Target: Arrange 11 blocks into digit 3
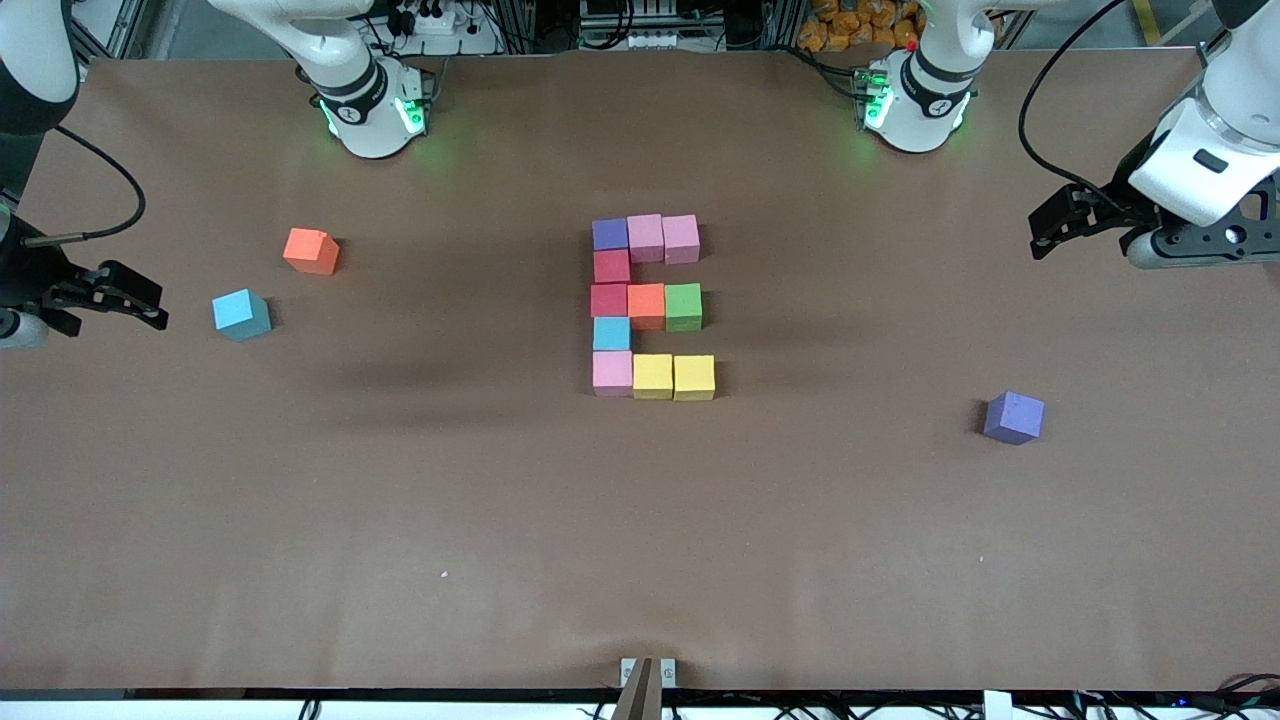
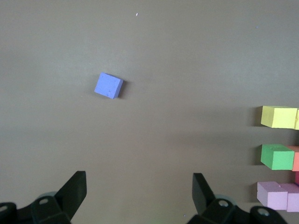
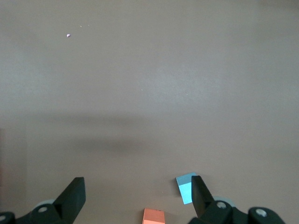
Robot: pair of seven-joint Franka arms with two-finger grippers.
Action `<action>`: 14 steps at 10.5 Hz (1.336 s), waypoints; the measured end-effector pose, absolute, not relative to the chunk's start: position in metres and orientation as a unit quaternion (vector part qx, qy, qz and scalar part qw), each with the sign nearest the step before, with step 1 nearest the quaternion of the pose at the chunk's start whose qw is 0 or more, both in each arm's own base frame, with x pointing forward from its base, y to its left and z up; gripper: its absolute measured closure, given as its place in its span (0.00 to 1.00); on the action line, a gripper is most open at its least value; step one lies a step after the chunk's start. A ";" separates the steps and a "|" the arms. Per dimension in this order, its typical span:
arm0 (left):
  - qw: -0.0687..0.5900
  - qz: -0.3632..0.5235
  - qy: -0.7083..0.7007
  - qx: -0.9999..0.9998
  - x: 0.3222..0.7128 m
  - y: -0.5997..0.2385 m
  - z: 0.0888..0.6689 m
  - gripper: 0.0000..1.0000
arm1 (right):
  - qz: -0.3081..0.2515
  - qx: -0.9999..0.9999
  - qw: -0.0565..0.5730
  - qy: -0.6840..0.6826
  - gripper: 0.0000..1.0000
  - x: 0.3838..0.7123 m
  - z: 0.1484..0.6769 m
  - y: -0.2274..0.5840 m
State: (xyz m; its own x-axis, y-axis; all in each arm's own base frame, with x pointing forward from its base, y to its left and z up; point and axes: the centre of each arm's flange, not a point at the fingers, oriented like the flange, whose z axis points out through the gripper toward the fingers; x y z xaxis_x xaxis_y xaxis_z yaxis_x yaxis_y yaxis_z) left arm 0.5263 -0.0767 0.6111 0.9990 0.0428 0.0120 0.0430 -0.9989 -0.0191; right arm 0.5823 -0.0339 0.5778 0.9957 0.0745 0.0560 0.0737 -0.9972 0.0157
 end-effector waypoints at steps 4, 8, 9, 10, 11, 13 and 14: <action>0.009 -0.006 -0.046 -0.999 0.527 -0.074 0.611 0.00 | 0.029 0.999 0.007 0.037 0.00 0.582 0.578 -0.034; 0.008 -0.006 -0.049 -0.999 0.527 -0.074 0.611 0.00 | 0.029 0.999 0.007 0.037 0.00 0.582 0.578 -0.034; 0.008 -0.006 -0.049 -0.999 0.527 -0.074 0.611 0.00 | 0.028 0.999 0.007 0.037 0.00 0.582 0.578 -0.034; 0.008 -0.006 -0.049 -0.999 0.527 -0.074 0.611 0.00 | 0.028 0.999 0.007 0.037 0.00 0.582 0.578 -0.034; 0.008 -0.006 -0.049 -0.999 0.527 -0.074 0.611 0.00 | 0.028 0.999 0.007 0.037 0.00 0.582 0.578 -0.034; 0.008 -0.006 -0.049 -0.999 0.527 -0.074 0.611 0.00 | 0.028 0.999 0.007 0.037 0.00 0.582 0.578 -0.034; 0.008 -0.006 -0.049 -0.999 0.527 -0.074 0.611 0.00 | 0.028 0.999 0.007 0.037 0.00 0.582 0.578 -0.034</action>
